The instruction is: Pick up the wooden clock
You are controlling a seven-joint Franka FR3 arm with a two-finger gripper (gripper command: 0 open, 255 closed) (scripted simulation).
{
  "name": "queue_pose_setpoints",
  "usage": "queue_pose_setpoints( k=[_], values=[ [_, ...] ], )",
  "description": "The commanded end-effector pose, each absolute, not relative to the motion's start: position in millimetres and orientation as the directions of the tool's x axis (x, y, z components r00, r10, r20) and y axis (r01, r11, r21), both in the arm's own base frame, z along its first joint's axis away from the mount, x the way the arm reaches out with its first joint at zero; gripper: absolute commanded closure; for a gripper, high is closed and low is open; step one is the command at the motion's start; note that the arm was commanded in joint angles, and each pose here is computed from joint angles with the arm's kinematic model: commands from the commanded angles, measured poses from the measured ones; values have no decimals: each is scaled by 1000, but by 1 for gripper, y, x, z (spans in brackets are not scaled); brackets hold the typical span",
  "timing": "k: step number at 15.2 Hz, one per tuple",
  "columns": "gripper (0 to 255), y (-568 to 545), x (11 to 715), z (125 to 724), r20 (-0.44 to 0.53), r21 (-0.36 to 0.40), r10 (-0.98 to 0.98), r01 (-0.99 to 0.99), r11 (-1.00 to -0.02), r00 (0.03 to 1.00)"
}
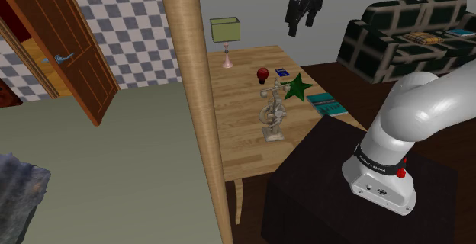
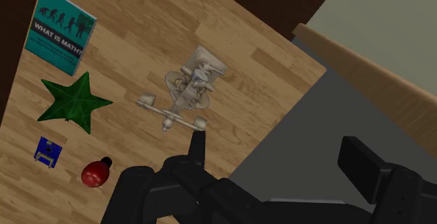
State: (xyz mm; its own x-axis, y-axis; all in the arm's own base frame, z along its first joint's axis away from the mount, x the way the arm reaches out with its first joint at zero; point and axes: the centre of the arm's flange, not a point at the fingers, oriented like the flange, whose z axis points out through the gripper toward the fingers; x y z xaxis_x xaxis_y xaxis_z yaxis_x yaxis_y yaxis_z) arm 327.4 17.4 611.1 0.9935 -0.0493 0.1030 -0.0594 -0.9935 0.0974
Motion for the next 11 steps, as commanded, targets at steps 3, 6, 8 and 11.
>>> queue_pose_setpoints(
  k=[3, 6, 8, 11],
  values=[
    [0, 8, 339, 589, 104, 88, -87, -97, -991, 991],
    [0, -6, 355, 555, 104, 74, -144, -152, -986, 984],
    [0, -15, 365, 532, 104, 65, -182, -189, -980, 978],
    [0, -30, 380, 498, 102, 52, -238, -244, -968, 966]
  ],
)
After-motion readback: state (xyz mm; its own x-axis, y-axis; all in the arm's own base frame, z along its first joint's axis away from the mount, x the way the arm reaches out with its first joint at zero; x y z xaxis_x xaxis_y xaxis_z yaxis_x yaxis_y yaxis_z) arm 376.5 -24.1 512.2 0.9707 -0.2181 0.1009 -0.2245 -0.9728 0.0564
